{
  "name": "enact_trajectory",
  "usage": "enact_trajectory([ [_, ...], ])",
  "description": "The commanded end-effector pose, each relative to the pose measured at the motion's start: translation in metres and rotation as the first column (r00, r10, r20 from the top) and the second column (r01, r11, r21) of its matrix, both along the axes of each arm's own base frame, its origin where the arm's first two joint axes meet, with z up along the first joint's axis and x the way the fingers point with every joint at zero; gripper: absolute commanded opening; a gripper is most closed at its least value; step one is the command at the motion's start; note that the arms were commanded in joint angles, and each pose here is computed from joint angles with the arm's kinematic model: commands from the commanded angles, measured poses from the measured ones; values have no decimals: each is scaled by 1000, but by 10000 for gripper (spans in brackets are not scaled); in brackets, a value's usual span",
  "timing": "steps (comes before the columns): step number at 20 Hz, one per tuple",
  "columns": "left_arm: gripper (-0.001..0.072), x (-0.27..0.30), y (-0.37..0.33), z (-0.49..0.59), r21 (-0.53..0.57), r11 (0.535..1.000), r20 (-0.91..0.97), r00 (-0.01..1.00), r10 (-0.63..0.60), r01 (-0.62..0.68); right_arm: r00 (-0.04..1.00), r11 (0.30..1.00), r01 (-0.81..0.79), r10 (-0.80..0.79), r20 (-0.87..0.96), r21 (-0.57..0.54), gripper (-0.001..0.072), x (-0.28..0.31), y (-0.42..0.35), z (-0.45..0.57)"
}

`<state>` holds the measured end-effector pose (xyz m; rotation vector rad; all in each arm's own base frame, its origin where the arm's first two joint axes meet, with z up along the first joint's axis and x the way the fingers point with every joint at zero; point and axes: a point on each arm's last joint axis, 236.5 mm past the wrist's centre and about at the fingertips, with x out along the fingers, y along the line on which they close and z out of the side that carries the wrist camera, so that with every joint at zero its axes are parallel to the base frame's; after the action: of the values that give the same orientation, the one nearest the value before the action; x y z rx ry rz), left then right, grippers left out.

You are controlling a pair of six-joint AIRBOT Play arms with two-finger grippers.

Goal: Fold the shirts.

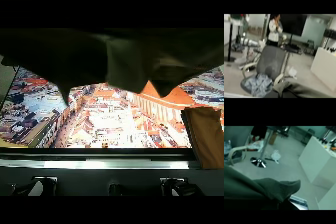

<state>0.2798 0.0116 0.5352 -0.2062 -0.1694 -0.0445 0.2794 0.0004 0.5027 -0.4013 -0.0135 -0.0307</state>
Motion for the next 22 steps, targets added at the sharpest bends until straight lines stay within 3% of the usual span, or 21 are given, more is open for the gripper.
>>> enact_trajectory([
  [1,23,-33,-8,27,2,1000,82,997,12,-12,996,996,84,-84,23,11,43,-44,-27,13],
  [3,24,-18,-4,13,-2,1000,24,1000,7,-7,987,992,120,-122,-106,-27,44,-27,-32,-18],
  [5,24,16,4,-25,-20,1000,-118,993,-14,11,927,983,119,-160,-339,-138,44,5,-34,-77],
  [8,24,91,22,-138,-69,996,-438,896,-76,51,674,980,62,-182,-716,-190,44,67,-20,-204],
  [10,24,138,27,-234,-119,990,-618,774,-138,81,536,989,-42,-99,-838,-143,44,117,13,-289],
  [13,24,182,26,-392,-245,967,-822,515,-242,64,365,998,-28,-45,-930,-59,45,180,42,-419],
  [15,25,199,20,-466,-316,948,-872,381,-307,40,315,999,33,-30,-949,-21,46,205,51,-478],
  [18,25,217,7,-523,-445,895,-853,311,-419,-16,283,998,52,18,-959,34,46,219,66,-522],
  [22,48,215,-7,-564,-486,872,-857,222,-464,-55,307,993,86,46,-951,75,47,232,73,-538],
])
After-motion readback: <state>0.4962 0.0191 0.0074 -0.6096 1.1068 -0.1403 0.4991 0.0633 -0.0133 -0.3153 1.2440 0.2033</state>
